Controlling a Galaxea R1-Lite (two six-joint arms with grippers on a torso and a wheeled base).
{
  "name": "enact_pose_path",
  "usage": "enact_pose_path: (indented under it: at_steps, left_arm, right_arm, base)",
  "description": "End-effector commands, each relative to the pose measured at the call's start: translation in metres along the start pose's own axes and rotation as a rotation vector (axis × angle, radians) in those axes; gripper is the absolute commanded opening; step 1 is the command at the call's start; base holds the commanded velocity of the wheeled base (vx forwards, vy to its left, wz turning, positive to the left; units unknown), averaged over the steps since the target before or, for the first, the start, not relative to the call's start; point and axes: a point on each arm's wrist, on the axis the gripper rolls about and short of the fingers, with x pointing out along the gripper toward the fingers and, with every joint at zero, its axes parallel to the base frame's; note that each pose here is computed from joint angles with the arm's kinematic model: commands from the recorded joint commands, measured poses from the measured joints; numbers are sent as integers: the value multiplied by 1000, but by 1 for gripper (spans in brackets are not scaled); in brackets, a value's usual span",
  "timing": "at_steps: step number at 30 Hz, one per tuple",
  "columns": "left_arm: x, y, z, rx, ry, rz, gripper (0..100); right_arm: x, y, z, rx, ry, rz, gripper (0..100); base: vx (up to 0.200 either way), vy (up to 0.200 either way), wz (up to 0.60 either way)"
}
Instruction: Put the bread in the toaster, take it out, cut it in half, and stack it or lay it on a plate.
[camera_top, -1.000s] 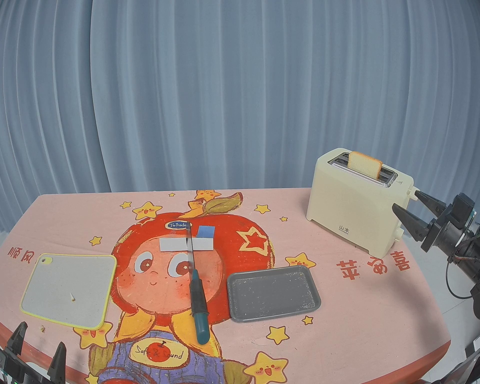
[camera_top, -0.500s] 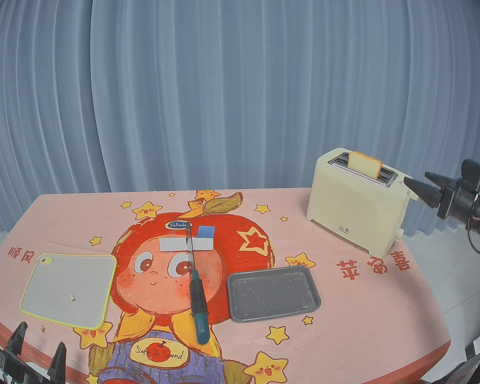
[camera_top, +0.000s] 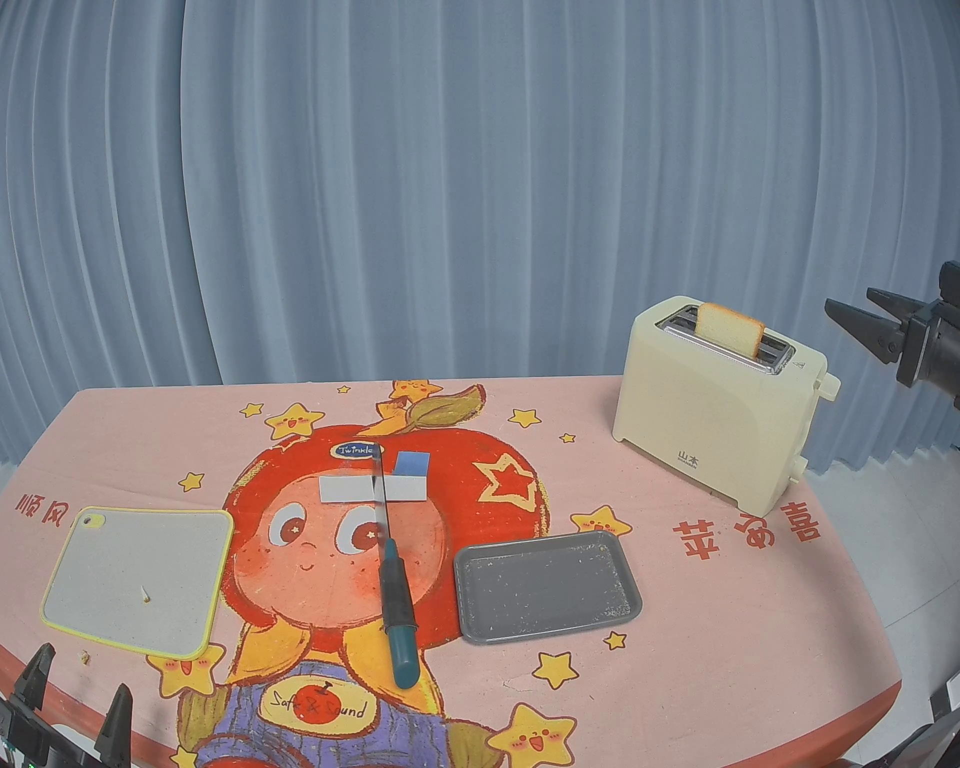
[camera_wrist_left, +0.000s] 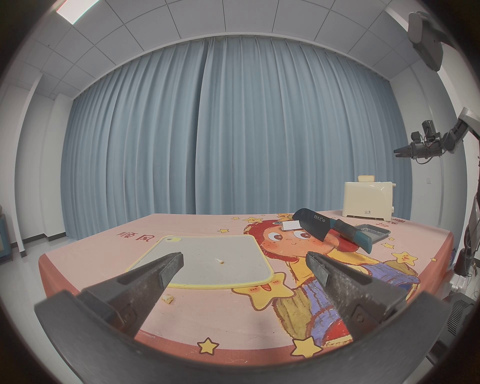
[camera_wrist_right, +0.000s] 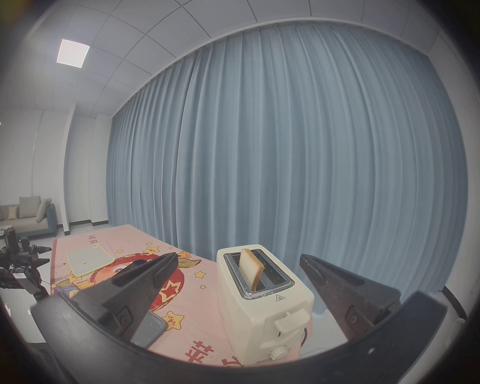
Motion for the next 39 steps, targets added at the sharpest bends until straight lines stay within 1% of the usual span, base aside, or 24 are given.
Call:
enact_pose_path:
  at_steps: [1,5,8,13,14,20,28,33,39]
  left_arm:
    - [1,0,-4,0,18,0,100]
    - [1,0,-4,0,18,0,100]
    - [1,0,-4,0,18,0,100]
    - [1,0,-4,0,18,0,100]
    - [1,0,-4,0,18,0,100]
    - [1,0,-4,0,18,0,100]
    - [1,0,-4,0,18,0,100]
    - [1,0,-4,0,18,0,100]
    - [1,0,-4,0,18,0,100]
  right_arm:
    - [18,-7,0,4,29,6,100]
    - [35,-15,-7,18,62,6,100]
    - [53,-22,-16,32,94,15,100]
    - [72,-28,-27,51,131,33,100]
    - [79,-31,-33,58,146,33,100]
    - [95,-37,-43,73,178,37,100]
    - [112,-42,-45,72,183,41,100]
    - [123,-41,-48,71,190,48,100]
    - [132,-41,-46,65,186,55,100]
  base:
    - [0,0,0]
    - [0,0,0]
    - [0,0,0]
    - [0,0,0]
    - [0,0,0]
    - [0,0,0]
    - [0,0,0]
    - [0,0,0]
    - [0,0,0]
